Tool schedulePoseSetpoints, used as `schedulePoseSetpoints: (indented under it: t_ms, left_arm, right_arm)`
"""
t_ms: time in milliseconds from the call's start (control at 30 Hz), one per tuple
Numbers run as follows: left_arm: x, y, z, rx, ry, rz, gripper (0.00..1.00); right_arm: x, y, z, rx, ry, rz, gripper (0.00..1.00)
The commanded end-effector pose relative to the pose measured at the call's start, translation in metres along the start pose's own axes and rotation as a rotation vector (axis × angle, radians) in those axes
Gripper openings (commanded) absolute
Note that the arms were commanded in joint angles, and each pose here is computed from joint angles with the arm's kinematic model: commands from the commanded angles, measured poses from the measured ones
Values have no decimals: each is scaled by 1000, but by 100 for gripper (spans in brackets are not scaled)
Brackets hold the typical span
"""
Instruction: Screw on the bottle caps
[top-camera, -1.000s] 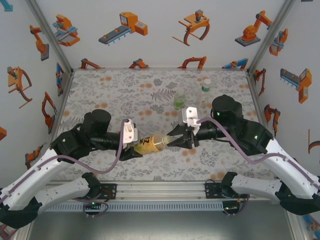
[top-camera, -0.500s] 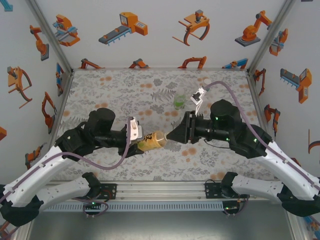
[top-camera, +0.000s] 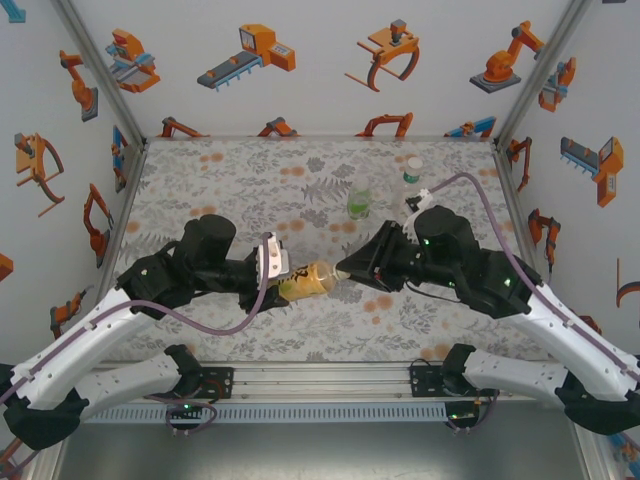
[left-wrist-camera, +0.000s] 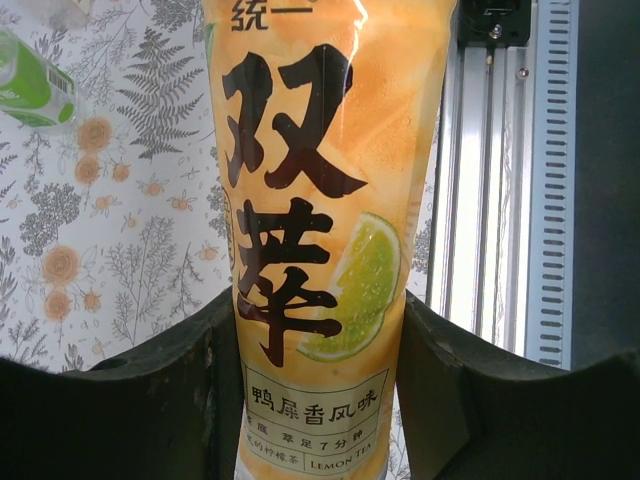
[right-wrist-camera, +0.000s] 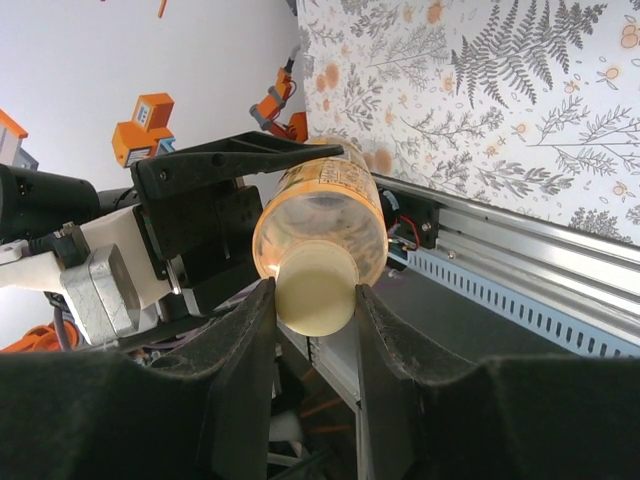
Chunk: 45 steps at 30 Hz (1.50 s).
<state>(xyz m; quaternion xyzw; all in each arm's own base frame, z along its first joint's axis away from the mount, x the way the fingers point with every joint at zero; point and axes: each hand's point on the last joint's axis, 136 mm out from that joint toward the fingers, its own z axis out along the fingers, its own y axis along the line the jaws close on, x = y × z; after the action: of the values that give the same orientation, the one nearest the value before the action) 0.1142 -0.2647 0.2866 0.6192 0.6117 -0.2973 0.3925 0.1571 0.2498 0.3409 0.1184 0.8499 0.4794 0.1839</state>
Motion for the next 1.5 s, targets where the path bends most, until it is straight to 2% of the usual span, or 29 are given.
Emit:
schedulePoseSetpoints:
  t_ms: [0,133,200,333,400,633,800,1033,1200,1467]
  left_arm:
    - [-19,-10,-8,39,-79,60,0]
    - [-19,-10,-9,42,-80,55,0]
    - [-19,-11,-10,45,-84,54,0]
    - [-19,-13,-11,52,-87,49,0]
    - [-20,-14,-12,55,-92,53,0]
    - [-23,-22,-15,92,-104,55,0]
    - [-26,-25,-17,103,-116,53,0]
    - [-28,-28,-20,116,-128,57,0]
    - [-29,-29,-22,117,-136,56,0]
    - [-28,-30,-23,115,-136,55,0]
  right_arm:
    - [-12,10,-3,-5,-56,-119,30]
    - [-14,32,-12,-78,-71,-351,52]
    - [-14,43,-19,-108,-84,-465,58]
    - [-10,66,-32,-192,-103,-727,59]
    - [-6,73,-36,-230,-101,-849,56]
    - [39,93,-47,-456,27,-1358,53]
    - [66,93,-58,-597,120,-1626,50]
    - [74,83,-56,-643,135,-1776,53]
    - [75,77,-48,-636,157,-1777,53]
    - [75,72,-41,-635,147,-1745,46]
